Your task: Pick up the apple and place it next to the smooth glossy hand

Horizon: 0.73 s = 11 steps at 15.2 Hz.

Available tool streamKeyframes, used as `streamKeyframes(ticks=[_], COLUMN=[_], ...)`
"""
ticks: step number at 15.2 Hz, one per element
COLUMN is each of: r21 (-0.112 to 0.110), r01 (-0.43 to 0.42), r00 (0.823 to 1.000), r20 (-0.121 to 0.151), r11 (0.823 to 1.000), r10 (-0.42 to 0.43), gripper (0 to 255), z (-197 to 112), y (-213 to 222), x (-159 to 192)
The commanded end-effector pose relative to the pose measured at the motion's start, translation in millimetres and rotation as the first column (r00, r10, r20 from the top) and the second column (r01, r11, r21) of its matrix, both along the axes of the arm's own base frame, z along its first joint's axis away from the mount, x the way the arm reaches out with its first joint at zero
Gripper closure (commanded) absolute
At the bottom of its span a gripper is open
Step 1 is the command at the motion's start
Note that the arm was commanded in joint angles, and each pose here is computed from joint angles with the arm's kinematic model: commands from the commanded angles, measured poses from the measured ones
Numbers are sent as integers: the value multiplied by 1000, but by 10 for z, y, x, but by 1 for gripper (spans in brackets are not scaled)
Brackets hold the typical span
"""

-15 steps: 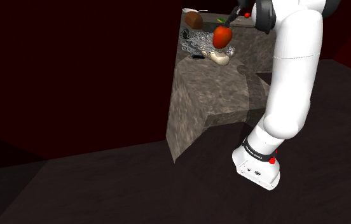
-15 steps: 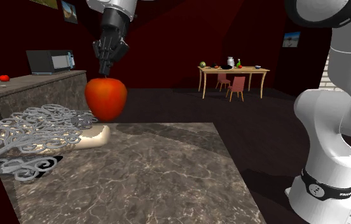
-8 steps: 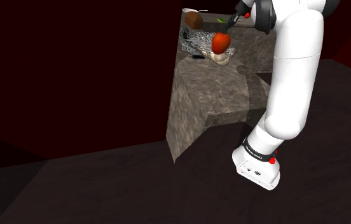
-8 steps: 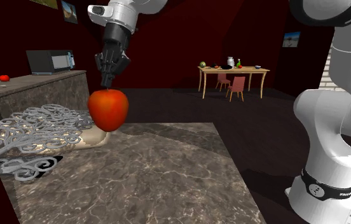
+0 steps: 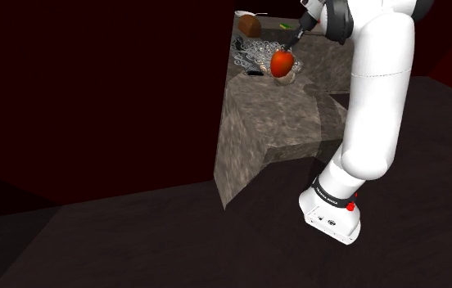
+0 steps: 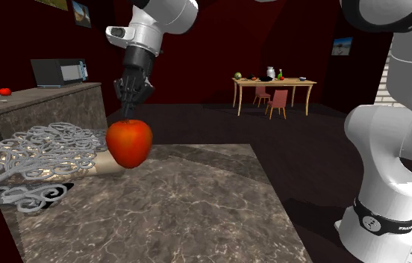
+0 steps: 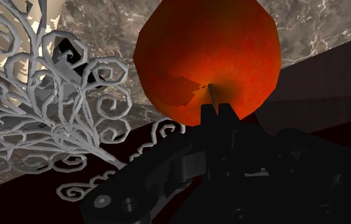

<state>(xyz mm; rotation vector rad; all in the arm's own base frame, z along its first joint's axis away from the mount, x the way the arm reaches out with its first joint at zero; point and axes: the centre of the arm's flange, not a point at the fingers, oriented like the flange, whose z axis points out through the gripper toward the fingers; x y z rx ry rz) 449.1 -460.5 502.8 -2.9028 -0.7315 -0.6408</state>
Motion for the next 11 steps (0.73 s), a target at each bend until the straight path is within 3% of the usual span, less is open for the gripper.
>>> streamKeyframes(ticks=[1,11], r21=[-1,-1], r01=[0,0], r00=[1000,1000], r20=[0,0], r11=[1000,1000], r10=[0,0], gripper=[255,255], z=[-110,-638], y=[1,1], x=[4,4])
